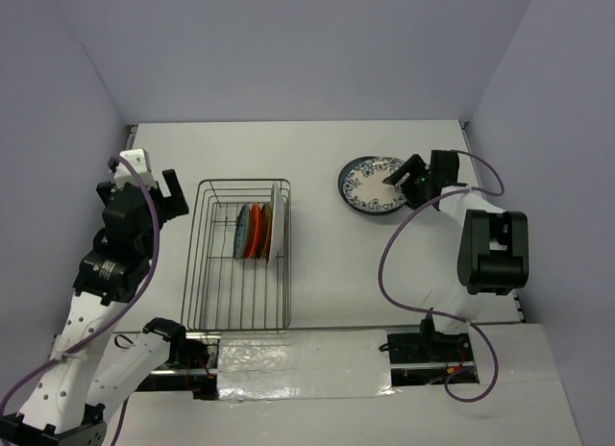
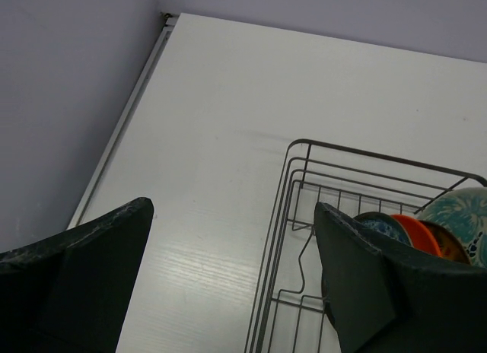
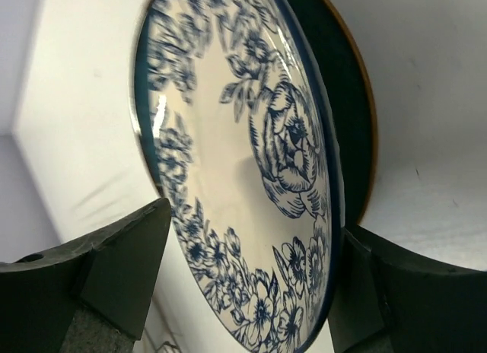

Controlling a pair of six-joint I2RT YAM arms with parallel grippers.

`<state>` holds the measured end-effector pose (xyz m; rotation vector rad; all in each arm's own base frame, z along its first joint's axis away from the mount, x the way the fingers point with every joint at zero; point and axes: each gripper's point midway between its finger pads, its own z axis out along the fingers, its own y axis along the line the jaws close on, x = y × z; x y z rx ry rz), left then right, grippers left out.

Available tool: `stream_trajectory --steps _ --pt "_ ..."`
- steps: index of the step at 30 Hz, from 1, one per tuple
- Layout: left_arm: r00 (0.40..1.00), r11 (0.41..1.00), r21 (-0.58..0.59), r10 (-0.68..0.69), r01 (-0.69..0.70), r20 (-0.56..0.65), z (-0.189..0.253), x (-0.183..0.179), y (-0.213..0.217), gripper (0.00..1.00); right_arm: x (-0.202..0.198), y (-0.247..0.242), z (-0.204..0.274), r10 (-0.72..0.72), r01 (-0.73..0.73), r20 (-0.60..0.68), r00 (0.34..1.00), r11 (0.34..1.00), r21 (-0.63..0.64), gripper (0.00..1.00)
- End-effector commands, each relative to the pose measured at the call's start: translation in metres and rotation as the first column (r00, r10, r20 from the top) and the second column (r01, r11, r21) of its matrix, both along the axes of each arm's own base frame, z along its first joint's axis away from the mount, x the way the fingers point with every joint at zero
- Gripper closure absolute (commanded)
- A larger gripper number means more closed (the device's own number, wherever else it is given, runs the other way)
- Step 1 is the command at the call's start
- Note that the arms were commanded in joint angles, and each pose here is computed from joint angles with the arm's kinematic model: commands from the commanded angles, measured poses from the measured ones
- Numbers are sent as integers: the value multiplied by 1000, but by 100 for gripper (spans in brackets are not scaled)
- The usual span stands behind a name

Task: Unload the plates from the dish rack

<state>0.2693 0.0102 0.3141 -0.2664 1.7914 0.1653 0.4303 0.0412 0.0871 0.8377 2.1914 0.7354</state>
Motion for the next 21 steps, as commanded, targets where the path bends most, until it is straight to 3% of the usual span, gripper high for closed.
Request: stream_trajectory --steps 1,10,11,13,21 --pt "998 998 -9 66 -65 20 -6 -9 13 0 -8 1 2 -9 -4 -90 996 991 -136 19" --pt "997 999 -19 48 -49 -53 -51 -24 11 1 -11 -10 8 -69 -7 -195 978 930 -366 19" --pt "998 999 -24 42 -44 -50 -55 -26 11 0 -7 -11 13 -70 -6 -187 980 926 -379 18" --pt "999 999 -31 32 -33 -37 -54 -27 9 0 -7 -8 14 -56 -25 -194 979 920 -391 7" --pt "998 999 -31 31 -33 -46 -56 -27 9 1 2 3 0 -4 -142 -307 952 881 -451 7"
